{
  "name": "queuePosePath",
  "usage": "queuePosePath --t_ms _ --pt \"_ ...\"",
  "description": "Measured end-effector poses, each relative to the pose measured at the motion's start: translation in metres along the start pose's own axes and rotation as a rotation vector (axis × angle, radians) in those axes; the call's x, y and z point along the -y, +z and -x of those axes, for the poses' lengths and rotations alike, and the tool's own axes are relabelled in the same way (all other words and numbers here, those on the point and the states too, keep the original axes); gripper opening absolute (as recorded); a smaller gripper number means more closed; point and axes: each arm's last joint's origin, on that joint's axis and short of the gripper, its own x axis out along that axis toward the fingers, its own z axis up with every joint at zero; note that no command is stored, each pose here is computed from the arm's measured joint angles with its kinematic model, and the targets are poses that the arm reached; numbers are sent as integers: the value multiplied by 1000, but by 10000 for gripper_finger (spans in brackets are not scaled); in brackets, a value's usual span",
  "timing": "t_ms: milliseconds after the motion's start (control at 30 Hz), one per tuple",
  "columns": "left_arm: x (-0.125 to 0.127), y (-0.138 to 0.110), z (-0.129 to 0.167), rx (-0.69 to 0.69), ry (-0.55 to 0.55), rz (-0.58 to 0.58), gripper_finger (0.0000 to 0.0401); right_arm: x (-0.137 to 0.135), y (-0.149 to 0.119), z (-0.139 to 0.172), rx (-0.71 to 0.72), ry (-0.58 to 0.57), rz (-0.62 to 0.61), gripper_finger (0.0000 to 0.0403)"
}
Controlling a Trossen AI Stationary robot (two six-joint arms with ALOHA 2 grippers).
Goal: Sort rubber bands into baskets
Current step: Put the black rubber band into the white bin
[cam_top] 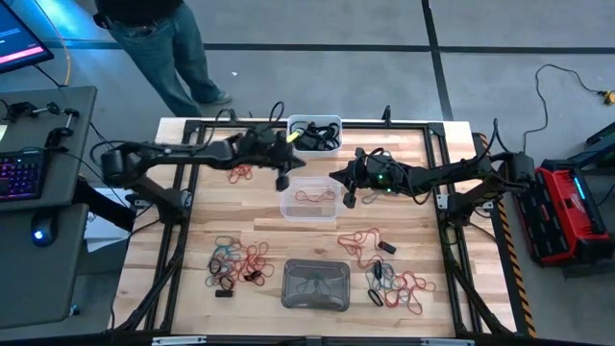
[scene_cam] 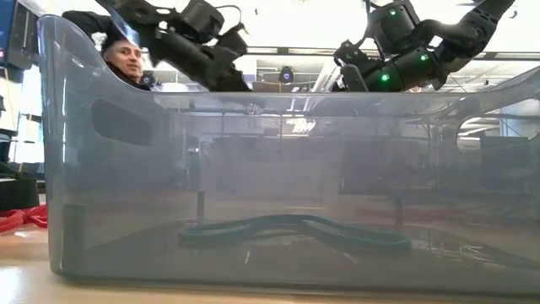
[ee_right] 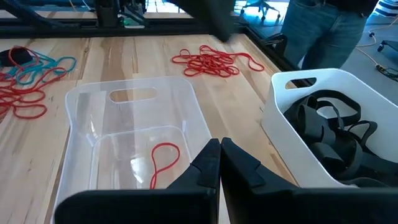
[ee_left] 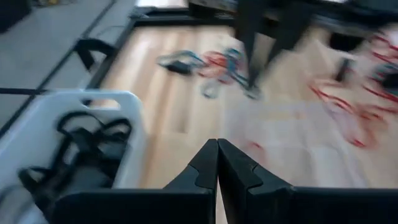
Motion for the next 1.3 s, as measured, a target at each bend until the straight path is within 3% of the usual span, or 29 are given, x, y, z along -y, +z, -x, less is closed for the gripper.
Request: queuePosePath --t_ms 200,433,867,1300 --pt "38 -10 33 -67 -87 18 0 0 -1 0 -7 0 1 0" --pt "74 -17 63 -221 -113 25 0 0 -1 0 -8 0 4 0" --pt "123 -29 80 -364 -256 20 0 0 -2 0 -21 1 2 0" --pt "180 -50 108 -611 -427 81 0 0 -2 0 -21 2 3 0"
